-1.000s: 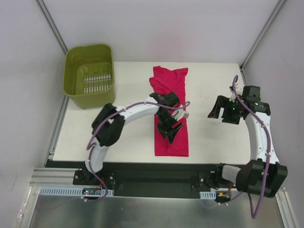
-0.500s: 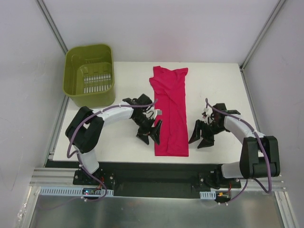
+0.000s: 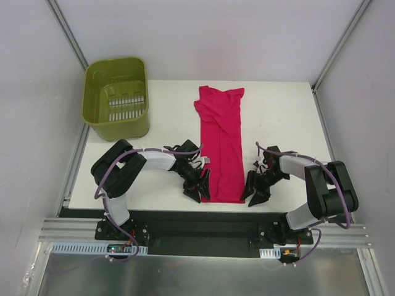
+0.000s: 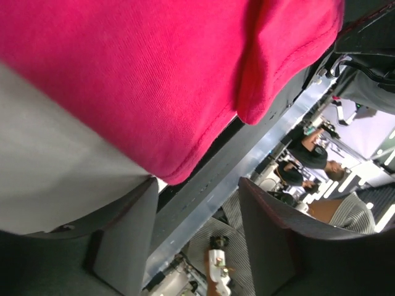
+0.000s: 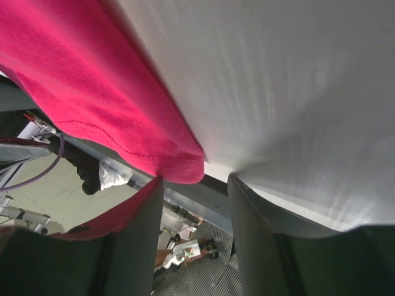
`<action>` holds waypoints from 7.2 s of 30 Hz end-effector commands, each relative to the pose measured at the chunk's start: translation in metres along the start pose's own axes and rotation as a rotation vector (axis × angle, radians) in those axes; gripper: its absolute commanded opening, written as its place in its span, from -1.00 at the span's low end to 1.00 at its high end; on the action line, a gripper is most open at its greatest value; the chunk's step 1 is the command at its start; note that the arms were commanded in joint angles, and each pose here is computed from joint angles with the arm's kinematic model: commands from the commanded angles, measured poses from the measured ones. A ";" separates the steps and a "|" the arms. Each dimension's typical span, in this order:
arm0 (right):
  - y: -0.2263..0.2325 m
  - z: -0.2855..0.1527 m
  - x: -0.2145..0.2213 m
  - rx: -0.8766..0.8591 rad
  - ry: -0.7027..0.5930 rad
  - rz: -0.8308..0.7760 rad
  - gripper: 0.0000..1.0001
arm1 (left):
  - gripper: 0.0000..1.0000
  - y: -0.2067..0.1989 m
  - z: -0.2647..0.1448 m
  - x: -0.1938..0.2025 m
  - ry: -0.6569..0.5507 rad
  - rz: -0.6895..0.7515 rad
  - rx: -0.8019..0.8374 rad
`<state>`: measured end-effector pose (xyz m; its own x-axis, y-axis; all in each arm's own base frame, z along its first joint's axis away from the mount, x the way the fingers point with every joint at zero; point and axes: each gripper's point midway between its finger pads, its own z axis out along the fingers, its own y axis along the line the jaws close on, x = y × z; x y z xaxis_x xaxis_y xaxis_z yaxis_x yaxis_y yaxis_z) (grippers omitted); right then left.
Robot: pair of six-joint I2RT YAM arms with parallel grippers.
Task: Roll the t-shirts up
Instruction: Roll the T-shirt to the center of the board.
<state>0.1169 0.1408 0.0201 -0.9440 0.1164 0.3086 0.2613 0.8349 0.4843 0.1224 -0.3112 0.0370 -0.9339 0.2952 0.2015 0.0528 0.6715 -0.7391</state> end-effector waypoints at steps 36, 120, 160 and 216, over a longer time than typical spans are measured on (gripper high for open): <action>0.055 -0.045 -0.035 -0.151 -0.080 -0.111 -0.99 | -1.00 -0.017 -0.057 -0.035 -0.207 0.121 -0.058; 0.073 -0.270 -0.168 0.307 -1.032 -0.895 0.50 | 0.11 -0.009 -0.032 -0.123 -0.213 1.569 -0.519; 0.100 -0.052 -0.077 0.223 -0.646 -2.111 0.55 | -1.00 -0.057 -0.043 -0.111 -0.014 0.977 0.111; 0.102 -0.015 -0.123 0.201 -0.286 -1.909 -0.87 | 0.27 -0.016 -0.139 -0.134 -0.618 1.041 -0.339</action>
<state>0.2608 0.2008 0.0327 0.1300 -0.8299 -0.5426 -0.9840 -0.0407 -0.1736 0.2722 -0.2776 0.0964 -0.4721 0.5295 -0.7048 0.8759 0.3724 -0.3069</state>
